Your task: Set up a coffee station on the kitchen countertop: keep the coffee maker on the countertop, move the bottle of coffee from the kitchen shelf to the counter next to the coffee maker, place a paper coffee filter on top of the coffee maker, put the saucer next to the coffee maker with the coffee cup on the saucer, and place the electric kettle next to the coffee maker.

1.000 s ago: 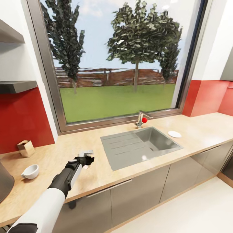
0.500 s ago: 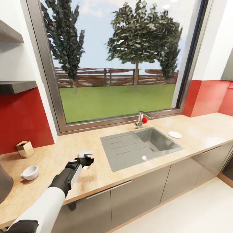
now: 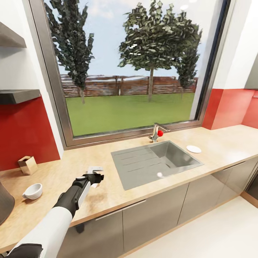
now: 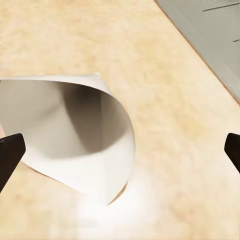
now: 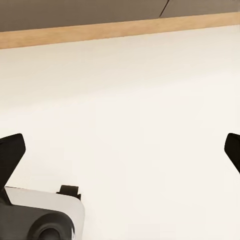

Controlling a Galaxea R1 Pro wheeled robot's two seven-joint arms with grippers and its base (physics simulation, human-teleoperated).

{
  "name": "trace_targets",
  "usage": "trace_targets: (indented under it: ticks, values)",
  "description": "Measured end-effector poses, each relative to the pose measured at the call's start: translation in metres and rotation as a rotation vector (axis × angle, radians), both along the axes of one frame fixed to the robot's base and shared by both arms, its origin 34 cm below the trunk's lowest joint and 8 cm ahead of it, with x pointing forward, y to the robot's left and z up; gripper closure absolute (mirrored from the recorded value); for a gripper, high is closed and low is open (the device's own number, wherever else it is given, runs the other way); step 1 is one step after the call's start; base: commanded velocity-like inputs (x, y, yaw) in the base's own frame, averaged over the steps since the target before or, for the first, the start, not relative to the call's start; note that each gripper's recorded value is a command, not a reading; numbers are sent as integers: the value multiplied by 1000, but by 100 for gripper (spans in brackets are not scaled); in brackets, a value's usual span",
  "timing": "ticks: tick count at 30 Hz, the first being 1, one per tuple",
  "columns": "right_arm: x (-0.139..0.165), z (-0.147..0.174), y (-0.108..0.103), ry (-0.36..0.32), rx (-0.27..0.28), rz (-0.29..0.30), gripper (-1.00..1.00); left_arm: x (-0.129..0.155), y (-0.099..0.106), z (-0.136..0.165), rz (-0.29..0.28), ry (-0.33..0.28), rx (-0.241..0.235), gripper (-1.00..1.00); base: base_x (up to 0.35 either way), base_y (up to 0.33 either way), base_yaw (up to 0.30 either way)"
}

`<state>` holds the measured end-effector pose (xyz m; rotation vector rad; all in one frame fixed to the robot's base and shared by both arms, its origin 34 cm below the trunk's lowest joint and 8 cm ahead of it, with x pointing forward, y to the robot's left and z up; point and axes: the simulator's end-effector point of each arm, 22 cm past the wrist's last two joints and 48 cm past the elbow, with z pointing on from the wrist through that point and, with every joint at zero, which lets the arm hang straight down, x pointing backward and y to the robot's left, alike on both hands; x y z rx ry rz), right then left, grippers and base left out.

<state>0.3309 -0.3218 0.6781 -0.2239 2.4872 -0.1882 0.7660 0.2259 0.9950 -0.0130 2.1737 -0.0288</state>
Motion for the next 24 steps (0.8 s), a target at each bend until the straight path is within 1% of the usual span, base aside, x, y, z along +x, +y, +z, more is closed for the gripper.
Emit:
trace_targets:
  ticks: [6,8,12,13,14,19,24]
  values:
    - [0,0,0,0,0,0,-100,-1,2,-2,1,3,7,-100,0,0,0]
    - [0,0,0,0,0,0,-100,-2,8,-5,4,11,23,-100,0,0,0]
    - [0,0,0,0,0,0,-100,-12,26,-24,16,32,57,-100,0,0,0]
    - [0,0,0,0,0,0,-100,-35,30,-55,18,78,61,-100,0,0,0]
    - [0,0,0,1,0,0,-100,-42,32,-65,19,83,62,-100,0,0,0]
    - [0,0,0,0,0,0,-100,-43,32,-65,16,59,61,-100,22,0,0]
    - [0,0,0,0,0,0,-100,-43,32,-65,16,56,60,-100,91,0,0]
